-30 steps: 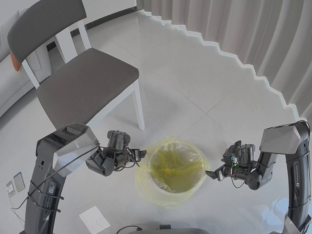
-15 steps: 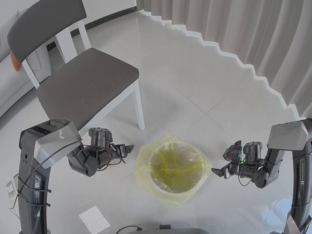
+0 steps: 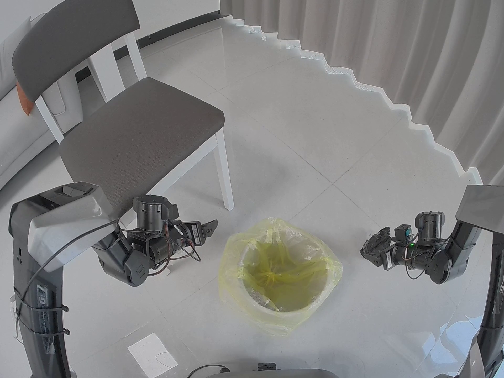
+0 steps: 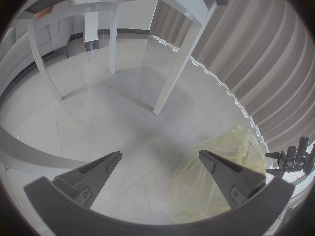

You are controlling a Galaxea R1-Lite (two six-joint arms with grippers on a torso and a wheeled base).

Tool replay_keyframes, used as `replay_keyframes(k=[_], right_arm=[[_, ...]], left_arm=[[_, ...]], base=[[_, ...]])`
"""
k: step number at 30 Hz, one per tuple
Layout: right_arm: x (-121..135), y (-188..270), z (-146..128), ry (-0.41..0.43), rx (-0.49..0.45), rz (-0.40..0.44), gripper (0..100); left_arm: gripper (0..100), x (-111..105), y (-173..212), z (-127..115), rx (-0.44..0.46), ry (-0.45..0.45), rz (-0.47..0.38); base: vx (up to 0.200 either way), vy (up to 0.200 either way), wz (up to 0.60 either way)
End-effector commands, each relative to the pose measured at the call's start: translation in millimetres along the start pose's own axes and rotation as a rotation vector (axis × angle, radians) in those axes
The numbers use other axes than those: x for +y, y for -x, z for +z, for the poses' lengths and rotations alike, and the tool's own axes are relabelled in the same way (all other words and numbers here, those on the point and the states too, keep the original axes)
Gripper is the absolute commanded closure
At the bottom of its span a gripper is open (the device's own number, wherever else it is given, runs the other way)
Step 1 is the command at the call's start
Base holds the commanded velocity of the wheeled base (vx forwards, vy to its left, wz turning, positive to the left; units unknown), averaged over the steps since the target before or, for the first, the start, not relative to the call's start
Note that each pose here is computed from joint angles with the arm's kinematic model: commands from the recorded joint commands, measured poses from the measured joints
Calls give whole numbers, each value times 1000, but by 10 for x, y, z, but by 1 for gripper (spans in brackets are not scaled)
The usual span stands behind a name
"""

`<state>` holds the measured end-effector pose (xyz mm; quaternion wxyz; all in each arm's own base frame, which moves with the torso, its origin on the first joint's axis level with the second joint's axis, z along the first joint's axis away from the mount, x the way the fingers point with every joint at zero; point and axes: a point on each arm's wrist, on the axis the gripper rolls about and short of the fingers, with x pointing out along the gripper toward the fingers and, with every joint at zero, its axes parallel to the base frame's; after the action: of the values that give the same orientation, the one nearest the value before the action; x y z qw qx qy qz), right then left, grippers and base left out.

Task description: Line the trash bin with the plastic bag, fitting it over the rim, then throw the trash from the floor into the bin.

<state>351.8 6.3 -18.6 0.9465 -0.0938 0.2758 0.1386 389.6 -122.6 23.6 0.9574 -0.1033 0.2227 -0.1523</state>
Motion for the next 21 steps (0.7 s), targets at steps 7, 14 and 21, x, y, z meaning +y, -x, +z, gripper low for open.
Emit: replay_keyframes(k=[7,14,21], right_arm=[[-450,-108,114,-26,-4,-86,0],[-575,-242,101,-35,19,-98,0],[-646,-317,75,-47,40,-101,0]], left_arm=[[0,-158,310,-2,37,-113,-94],[0,-161,408,50,12,-118,-105],[0,-155,540,55,-2,-118,-92]], base=[[0,0,0],[0,0,0],[0,0,0]])
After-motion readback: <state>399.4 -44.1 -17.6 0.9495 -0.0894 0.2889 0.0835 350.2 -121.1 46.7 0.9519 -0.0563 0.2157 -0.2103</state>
